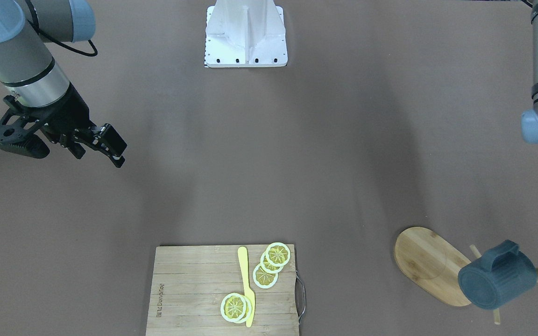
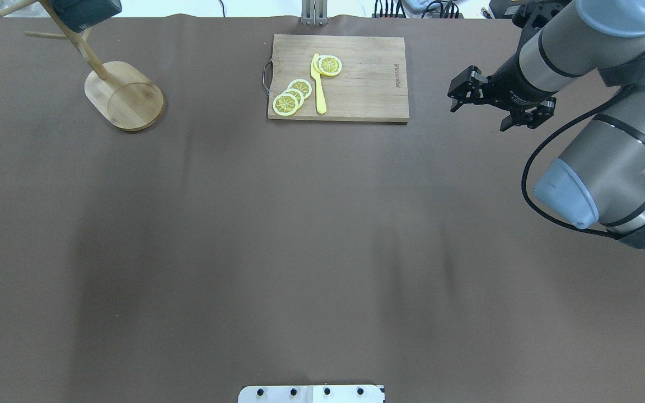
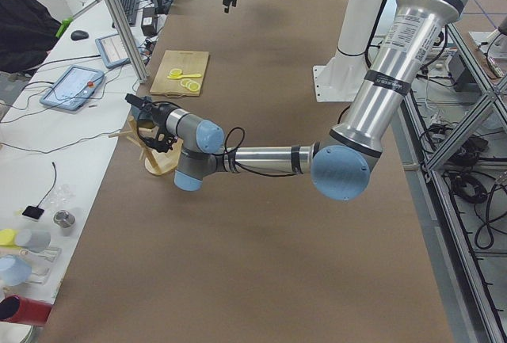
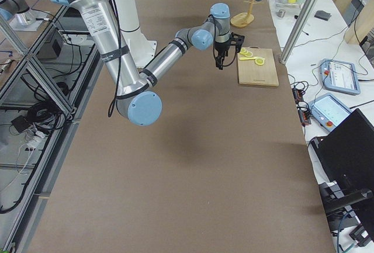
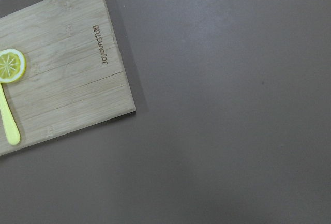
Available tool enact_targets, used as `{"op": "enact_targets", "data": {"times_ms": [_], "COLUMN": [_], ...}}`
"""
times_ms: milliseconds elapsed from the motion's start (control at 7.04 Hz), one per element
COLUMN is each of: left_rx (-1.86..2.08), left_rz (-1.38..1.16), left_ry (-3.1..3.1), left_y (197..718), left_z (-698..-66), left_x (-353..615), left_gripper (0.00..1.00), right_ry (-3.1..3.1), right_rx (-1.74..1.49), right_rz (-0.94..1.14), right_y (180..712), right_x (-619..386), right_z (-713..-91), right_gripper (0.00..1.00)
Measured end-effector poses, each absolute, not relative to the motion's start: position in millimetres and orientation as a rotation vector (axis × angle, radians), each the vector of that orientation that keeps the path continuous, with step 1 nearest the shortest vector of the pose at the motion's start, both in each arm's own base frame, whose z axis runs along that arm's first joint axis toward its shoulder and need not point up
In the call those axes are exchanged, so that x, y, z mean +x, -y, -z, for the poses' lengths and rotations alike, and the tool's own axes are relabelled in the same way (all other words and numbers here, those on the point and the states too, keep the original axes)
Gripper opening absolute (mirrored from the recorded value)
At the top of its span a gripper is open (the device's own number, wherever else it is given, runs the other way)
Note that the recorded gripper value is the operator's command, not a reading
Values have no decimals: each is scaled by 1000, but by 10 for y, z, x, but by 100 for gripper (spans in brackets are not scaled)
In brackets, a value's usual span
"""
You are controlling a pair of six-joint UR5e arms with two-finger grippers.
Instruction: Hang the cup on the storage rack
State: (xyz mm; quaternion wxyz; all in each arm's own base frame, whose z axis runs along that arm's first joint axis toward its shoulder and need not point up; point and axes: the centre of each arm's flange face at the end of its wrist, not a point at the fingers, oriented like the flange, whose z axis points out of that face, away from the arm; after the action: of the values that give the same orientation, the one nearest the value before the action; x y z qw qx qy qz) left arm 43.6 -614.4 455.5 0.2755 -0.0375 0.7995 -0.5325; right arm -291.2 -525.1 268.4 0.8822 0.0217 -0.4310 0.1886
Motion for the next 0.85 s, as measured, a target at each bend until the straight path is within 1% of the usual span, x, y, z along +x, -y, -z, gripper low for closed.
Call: {"op": "enact_targets", "data": {"times_ms": [284, 426, 853], "left_rx": [151, 335, 887], "left_rz": [1327, 1253, 916], "left_ry": [-2049, -1960, -1388], "left_y": [5985, 5813, 5337], "left_z": [-4495, -4601, -5192], "left_x": [-480, -814, -1132], "left_gripper": [98, 98, 98], "right_ry": [898, 897, 890], "right_rx": [44, 43, 39], "right_rz": [-392, -392, -397], "right_y": [5227, 5221, 5215], "right_x": [-2900, -2896, -2882], "right_z": [-2692, -2698, -2754], "right_gripper": [100, 100, 100]}}
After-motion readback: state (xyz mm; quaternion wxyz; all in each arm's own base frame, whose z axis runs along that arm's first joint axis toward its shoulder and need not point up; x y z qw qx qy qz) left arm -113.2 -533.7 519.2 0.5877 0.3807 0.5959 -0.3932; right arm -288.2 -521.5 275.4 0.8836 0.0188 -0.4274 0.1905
